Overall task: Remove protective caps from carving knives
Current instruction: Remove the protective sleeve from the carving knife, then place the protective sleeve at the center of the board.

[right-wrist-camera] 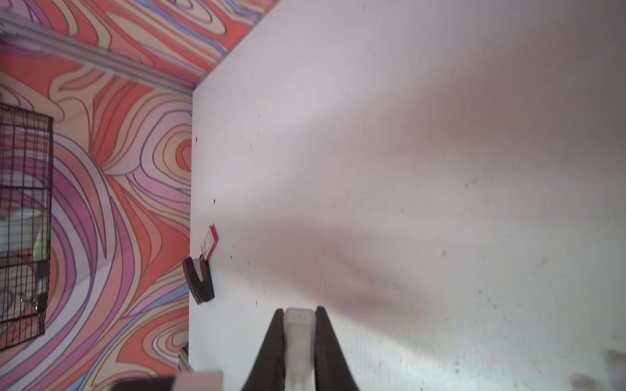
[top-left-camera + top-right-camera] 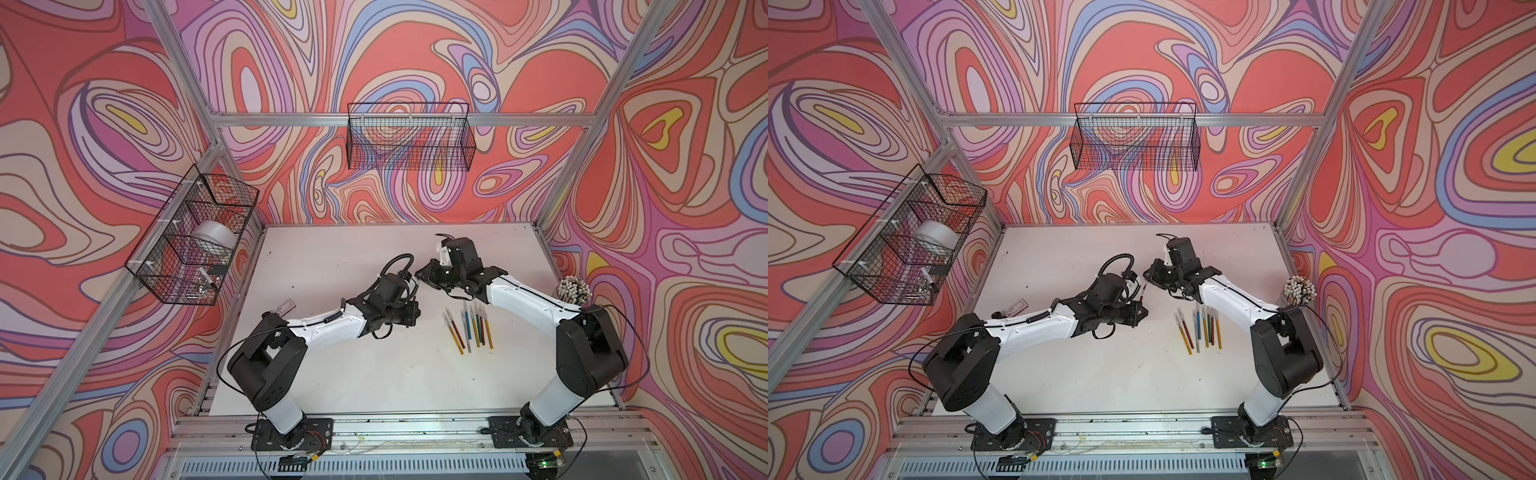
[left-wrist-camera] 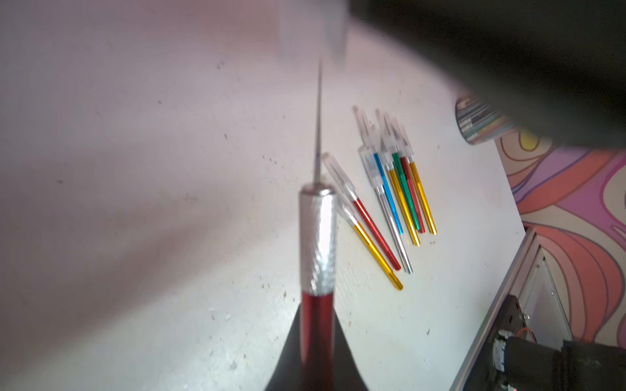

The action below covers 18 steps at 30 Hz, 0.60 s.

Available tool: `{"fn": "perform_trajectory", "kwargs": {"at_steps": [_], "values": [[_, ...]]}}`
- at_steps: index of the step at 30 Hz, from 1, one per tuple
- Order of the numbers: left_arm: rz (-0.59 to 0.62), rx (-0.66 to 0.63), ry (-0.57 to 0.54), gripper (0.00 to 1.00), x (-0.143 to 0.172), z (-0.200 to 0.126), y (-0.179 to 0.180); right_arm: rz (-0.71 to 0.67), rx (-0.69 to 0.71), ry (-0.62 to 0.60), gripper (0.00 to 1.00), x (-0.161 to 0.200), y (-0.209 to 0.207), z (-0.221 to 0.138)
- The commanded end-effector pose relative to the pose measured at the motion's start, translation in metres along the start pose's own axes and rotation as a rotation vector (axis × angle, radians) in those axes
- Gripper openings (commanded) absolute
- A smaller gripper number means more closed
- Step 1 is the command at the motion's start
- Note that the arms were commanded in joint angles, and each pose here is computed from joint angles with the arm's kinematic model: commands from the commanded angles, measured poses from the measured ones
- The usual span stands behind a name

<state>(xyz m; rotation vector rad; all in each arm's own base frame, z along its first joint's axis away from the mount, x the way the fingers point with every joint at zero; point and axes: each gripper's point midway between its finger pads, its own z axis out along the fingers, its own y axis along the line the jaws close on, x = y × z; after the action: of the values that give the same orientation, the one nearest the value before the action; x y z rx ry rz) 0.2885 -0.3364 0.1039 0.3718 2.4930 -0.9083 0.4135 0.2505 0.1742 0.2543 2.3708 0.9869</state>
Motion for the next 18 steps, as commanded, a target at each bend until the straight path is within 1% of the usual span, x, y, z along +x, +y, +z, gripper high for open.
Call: {"fn": "perform_trajectory", "kwargs": {"at_steps": [1, 5, 9, 14, 18], "values": [[0.011, 0.025, 0.063, 0.00, 0.017, -0.006, -0.007, -0.023, 0.011, -0.140, 0.11, -0.042, 0.002, -0.004], [0.010, 0.020, 0.060, 0.00, 0.017, -0.006, -0.006, -0.040, 0.031, -0.150, 0.10, -0.048, -0.002, -0.003], [0.007, 0.008, 0.046, 0.00, 0.015, -0.010, -0.005, -0.049, 0.065, -0.135, 0.11, -0.056, -0.019, -0.003], [-0.003, -0.010, 0.023, 0.00, 0.011, -0.017, -0.002, -0.129, 0.204, -0.047, 0.11, -0.060, -0.062, -0.008], [-0.003, -0.010, 0.012, 0.00, 0.007, -0.021, -0.002, -0.166, 0.318, 0.063, 0.12, -0.051, -0.111, -0.006]]}}
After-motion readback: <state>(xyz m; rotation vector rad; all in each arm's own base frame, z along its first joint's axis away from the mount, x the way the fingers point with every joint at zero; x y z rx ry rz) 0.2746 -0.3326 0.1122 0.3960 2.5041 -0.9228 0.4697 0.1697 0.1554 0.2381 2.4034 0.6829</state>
